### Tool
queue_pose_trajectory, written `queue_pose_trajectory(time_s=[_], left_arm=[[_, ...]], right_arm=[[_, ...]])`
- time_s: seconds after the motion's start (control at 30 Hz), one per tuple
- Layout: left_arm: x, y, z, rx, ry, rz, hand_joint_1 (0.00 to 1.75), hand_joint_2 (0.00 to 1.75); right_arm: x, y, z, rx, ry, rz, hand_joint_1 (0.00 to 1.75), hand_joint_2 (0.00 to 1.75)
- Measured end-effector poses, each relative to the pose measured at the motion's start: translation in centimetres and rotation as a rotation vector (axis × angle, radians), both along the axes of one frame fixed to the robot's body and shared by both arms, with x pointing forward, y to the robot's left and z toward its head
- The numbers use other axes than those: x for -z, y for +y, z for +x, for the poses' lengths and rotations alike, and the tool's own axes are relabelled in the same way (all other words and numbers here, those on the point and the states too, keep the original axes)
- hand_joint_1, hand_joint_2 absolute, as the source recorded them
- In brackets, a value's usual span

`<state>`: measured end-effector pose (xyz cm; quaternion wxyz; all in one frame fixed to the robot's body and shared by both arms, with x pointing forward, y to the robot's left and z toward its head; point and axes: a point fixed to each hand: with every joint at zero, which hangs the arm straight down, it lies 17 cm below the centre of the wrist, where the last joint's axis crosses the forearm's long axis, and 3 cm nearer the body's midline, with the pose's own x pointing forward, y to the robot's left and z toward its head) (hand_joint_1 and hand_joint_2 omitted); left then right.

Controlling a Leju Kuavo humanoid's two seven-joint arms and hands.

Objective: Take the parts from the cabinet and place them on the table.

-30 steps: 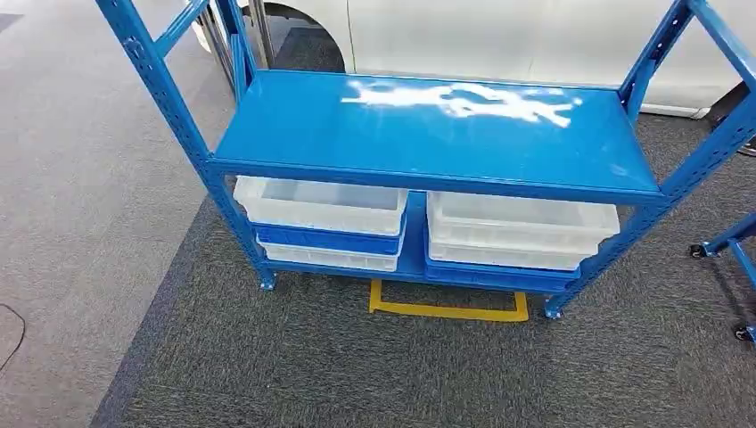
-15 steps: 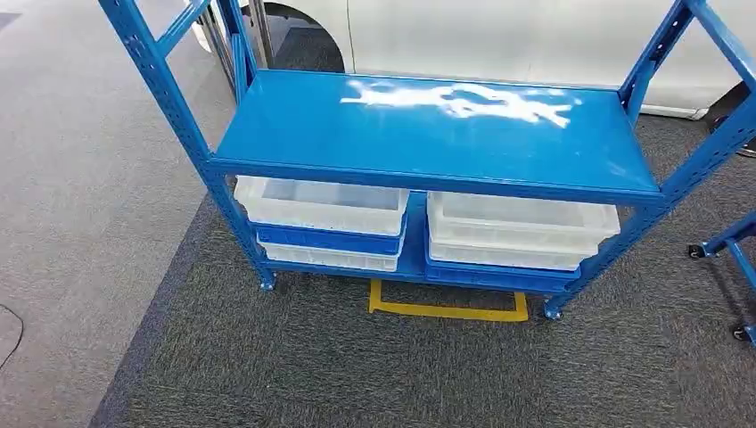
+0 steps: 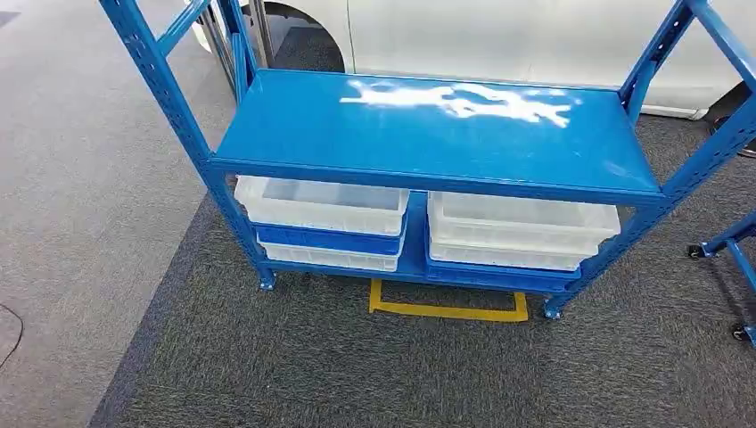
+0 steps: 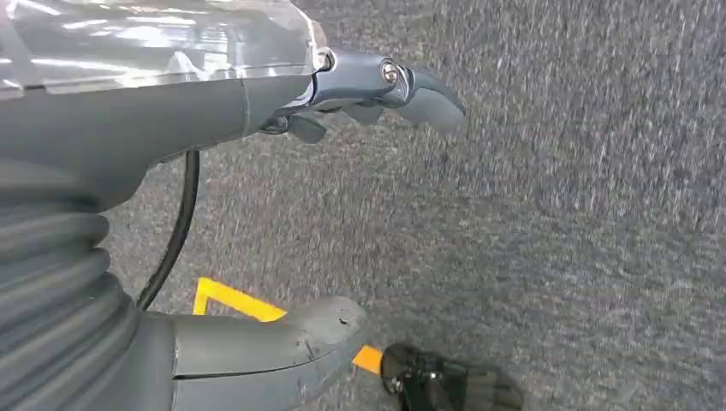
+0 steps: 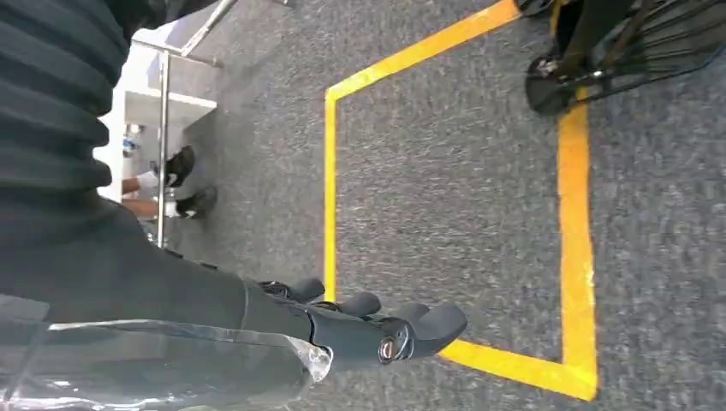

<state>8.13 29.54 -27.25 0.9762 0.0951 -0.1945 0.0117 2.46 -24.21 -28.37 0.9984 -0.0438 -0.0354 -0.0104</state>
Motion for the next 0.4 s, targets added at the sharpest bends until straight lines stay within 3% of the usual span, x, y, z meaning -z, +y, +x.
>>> queue_pose_trajectory(time_s=[0.03, 0.07, 0.13, 0.17, 0.4], left_arm=[[0.0, 0.0, -0.1, 0.0, 0.004, -0.003, 0.0, 1.75], [0.0, -0.1, -0.2, 0.002, 0.007, -0.006, 0.0, 1.75], [0.1, 0.0, -0.3, 0.002, 0.014, -0.011, 0.0, 1.75], [0.1, -0.1, -0.4, 0.0, 0.019, -0.016, 0.0, 0.0], [0.3, -0.4, -1.1, -0.003, 0.046, -0.045, 0.0, 0.0]], right_arm=[[0.0, -0.2, 0.1, -0.001, -0.006, 0.0, 0.0, 1.75], [0.0, -0.4, 0.2, -0.002, -0.012, -0.001, 0.0, 0.0], [0.0, -0.6, 0.3, -0.003, -0.02, -0.001, 0.0, 0.0], [0.0, -0.8, 0.4, -0.001, -0.025, 0.0, 0.0, 0.0], [-0.1, -1.6, 0.9, 0.001, -0.061, 0.005, 0.0, 0.0]])
